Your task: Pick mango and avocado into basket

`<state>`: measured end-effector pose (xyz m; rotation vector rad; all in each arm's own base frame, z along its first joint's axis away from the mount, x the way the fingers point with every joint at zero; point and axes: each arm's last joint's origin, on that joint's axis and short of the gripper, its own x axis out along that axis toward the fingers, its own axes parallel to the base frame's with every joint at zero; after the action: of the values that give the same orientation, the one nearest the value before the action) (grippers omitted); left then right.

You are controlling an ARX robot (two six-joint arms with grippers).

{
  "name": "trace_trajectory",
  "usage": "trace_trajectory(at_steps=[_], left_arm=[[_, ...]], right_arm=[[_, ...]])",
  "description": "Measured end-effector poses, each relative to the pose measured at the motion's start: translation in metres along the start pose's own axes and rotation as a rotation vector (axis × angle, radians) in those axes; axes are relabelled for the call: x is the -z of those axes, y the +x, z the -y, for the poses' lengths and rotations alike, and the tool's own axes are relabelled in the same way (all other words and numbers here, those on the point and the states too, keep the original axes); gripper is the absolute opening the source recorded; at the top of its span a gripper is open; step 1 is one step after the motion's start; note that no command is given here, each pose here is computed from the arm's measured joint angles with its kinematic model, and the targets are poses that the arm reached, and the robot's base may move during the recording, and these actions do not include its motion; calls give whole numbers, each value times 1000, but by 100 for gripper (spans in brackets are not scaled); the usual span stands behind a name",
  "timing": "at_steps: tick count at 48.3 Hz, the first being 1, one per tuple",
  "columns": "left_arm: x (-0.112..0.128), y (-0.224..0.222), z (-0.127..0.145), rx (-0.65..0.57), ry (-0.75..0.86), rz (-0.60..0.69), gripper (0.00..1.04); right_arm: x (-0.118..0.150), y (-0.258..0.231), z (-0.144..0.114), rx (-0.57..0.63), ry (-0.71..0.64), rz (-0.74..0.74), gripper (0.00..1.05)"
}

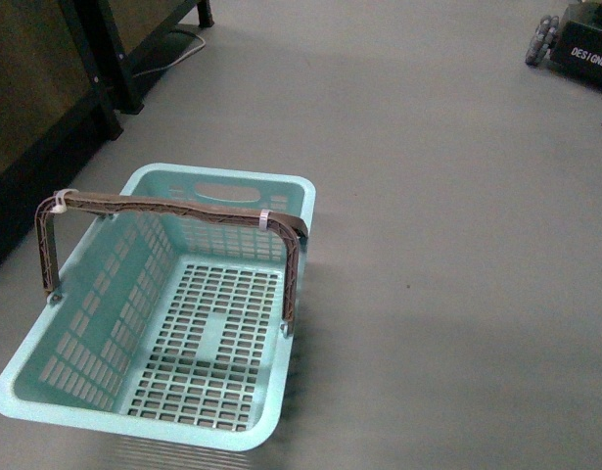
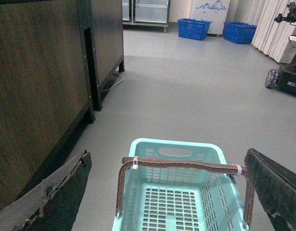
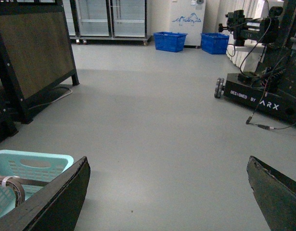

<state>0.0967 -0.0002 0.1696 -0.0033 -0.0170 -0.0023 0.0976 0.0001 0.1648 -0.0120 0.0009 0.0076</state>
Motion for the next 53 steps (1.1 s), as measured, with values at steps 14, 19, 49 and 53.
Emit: trace_trajectory(at_steps=[14, 19, 49, 53], left_arm=[[0, 0, 0, 0, 0, 0, 97], [0, 0, 0, 0, 0, 0, 97], [0, 0, 0, 0, 0, 0, 97], [0, 0, 0, 0, 0, 0, 97]], right_arm=[[0, 0, 0, 0, 0, 0, 97], [0, 0, 0, 0, 0, 0, 97], [0, 0, 0, 0, 0, 0, 97], [0, 0, 0, 0, 0, 0, 97]])
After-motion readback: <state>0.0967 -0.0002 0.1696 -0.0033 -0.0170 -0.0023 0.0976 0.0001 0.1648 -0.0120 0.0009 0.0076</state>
